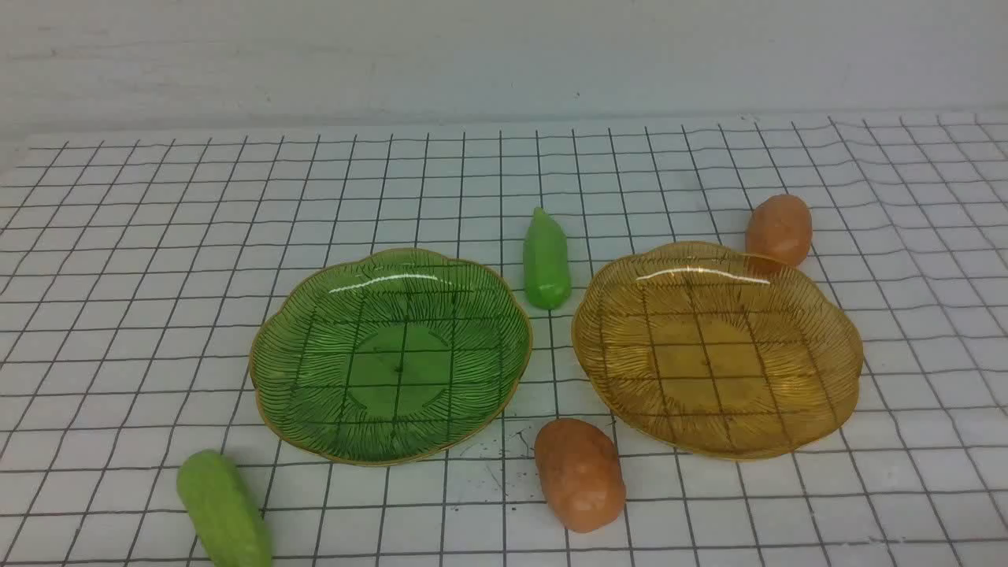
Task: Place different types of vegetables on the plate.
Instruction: 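Put the green cucumber next to the left plate into that plate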
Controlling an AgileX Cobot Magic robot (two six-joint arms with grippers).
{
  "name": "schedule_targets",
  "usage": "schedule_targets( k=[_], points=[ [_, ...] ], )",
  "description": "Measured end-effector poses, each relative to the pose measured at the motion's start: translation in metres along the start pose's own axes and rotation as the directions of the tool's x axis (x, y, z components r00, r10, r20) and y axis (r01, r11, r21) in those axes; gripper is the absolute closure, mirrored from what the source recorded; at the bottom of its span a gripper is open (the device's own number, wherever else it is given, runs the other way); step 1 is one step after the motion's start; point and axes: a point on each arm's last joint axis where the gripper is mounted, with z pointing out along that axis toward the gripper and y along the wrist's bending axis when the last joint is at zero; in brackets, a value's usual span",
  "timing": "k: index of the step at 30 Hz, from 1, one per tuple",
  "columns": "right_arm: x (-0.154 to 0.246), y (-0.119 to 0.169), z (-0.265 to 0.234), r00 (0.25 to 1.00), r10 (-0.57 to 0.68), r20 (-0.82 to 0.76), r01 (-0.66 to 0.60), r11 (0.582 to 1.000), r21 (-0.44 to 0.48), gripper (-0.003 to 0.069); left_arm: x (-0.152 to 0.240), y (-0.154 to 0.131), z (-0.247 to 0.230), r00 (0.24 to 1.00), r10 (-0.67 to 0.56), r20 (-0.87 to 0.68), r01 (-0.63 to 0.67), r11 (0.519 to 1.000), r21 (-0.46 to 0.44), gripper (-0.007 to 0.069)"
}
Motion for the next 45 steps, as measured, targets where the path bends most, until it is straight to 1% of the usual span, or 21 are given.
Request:
schedule_targets(
  k=[24, 26, 28, 29, 30, 31, 33, 34, 36, 38, 39, 40, 41, 42, 43, 45],
  points=[
    [0.0, 0.0, 0.0, 1.0, 0.0, 0.0, 0.0, 1.0, 0.0, 0.0674, 0.0, 0.0, 0.0, 1.0, 0.003, 0.003, -0.003, 1.0, -0.002, 0.0633],
    [0.0, 0.0, 0.0, 1.0, 0.0, 0.0, 0.0, 1.0, 0.0, 0.0674, -0.003, 0.0, 0.0, 0.999, -0.023, 0.037, 0.023, 1.0, 0.003, 0.0633],
    [0.0, 0.0, 0.0, 1.0, 0.0, 0.0, 0.0, 1.0, 0.0, 0.0674, -0.007, -0.001, 0.0, 0.992, -0.091, 0.087, 0.09, 0.996, 0.018, 0.0633],
    [0.0, 0.0, 0.0, 1.0, 0.0, 0.0, 0.0, 1.0, 0.0, 0.0674, -0.011, -0.001, 0.0, 0.979, -0.154, 0.13, 0.151, 0.988, 0.033, 0.0633],
    [0.0, 0.0, 0.0, 1.0, 0.0, 0.0, 0.0, 1.0, 0.0, 0.0674, -0.015, -0.001, -0.001, 0.967, -0.198, 0.16, 0.181, 0.977, 0.116, 0.0633],
    [0.0, 0.0, 0.0, 1.0, 0.0, 0.0, 0.0, 1.0, 0.0, 0.0674, -0.018, -0.001, -0.002, 0.946, -0.255, 0.2, 0.247, 0.967, 0.061, 0.0633],
    [0.0, 0.0, 0.0, 1.0, 0.0, 0.0, 0.0, 1.0, 0.0, 0.0674, -0.026, 0.001, -0.004, 0.891, -0.363, 0.274, 0.35, 0.932, 0.097, 0.0633],
    [0.0, 0.0, 0.0, 1.0, 0.0, 0.0, 0.0, 1.0, 0.0, 0.0674, -0.026, 0.001, -0.004, 0.885, -0.373, 0.28, 0.359, 0.928, 0.101, 0.0633],
    [0.0, 0.0, 0.0, 1.0, 0.0, 0.0, 0.0, 1.0, 0.0, 0.0674, -0.033, 0.004, -0.006, 0.794, -0.503, 0.343, 0.481, 0.863, 0.152, 0.0633],
    [0.0, 0.0, 0.0, 1.0, 0.0, 0.0, 0.0, 1.0, 0.0, 0.0674, -0.037, 0.007, -0.008, 0.718, -0.588, 0.372, 0.562, 0.805, 0.19, 0.0633],
    [0.0, 0.0, 0.0, 1.0, 0.0, 0.0, 0.0, 1.0, 0.0, 0.0674, -0.038, 0.007, -0.008, 0.701, -0.603, 0.382, 0.575, 0.794, 0.197, 0.0633],
    [0.0, 0.0, 0.0, 1.0, 0.0, 0.0, 0.0, 1.0, 0.0, 0.0674, -0.042, 0.011, -0.011, 0.632, -0.646, 0.428, 0.62, 0.753, 0.221, 0.0633],
    [0.0, 0.0, 0.0, 1.0, 0.0, 0.0, 0.0, 1.0, 0.0, 0.0674, -0.042, 0.012, -0.011, 0.623, -0.651, 0.434, 0.625, 0.748, 0.224, 0.0633],
    [0.0, 0.0, 0.0, 1.0, 0.0, 0.0, 0.0, 1.0, 0.0, 0.0674, -0.046, 0.016, -0.014, 0.564, -0.67, 0.483, 0.65, 0.721, 0.241, 0.0633],
    [0.0, 0.0, 0.0, 1.0, 0.0, 0.0, 0.0, 1.0, 0.0, 0.0674, -0.051, 0.018, -0.017, 0.538, -0.677, 0.502, 0.656, 0.71, 0.255, 0.0633],
    [0.0, 0.0, 0.0, 1.0, 0.0, 0.0, 0.0, 1.0, 0.001, 0.0674, -0.061, 0.018, -0.023, 0.528, -0.675, 0.515, 0.645, 0.714, 0.274, 0.0633]
  ],
)
